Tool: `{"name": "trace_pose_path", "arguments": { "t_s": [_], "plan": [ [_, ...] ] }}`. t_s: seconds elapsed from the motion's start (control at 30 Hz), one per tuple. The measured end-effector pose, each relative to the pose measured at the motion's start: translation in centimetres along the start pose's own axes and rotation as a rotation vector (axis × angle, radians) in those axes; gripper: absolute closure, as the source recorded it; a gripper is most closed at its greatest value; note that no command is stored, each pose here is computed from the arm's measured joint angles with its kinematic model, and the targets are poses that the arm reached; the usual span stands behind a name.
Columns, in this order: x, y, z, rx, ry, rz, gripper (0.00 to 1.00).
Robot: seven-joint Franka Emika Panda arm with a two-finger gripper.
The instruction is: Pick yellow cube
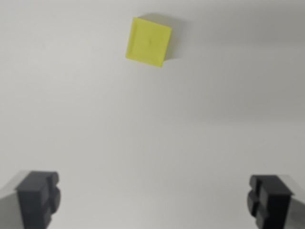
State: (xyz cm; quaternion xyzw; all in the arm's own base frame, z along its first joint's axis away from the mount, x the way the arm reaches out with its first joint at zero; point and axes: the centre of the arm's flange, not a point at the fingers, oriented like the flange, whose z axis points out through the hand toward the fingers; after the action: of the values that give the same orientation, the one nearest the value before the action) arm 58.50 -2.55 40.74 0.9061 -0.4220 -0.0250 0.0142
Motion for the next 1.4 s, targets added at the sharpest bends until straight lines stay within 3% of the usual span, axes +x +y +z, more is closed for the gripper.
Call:
{"name": "trace_pose_path", "arguments": {
  "t_s": [0.3,1.4],
  "plan": [
    [0.1,-0.2,0.5,0.0026,0.0023,0.012,0.0],
    [0.8,-1.7,8.7,0.0186,0.0107,0.102,0.0]
  ]
}}
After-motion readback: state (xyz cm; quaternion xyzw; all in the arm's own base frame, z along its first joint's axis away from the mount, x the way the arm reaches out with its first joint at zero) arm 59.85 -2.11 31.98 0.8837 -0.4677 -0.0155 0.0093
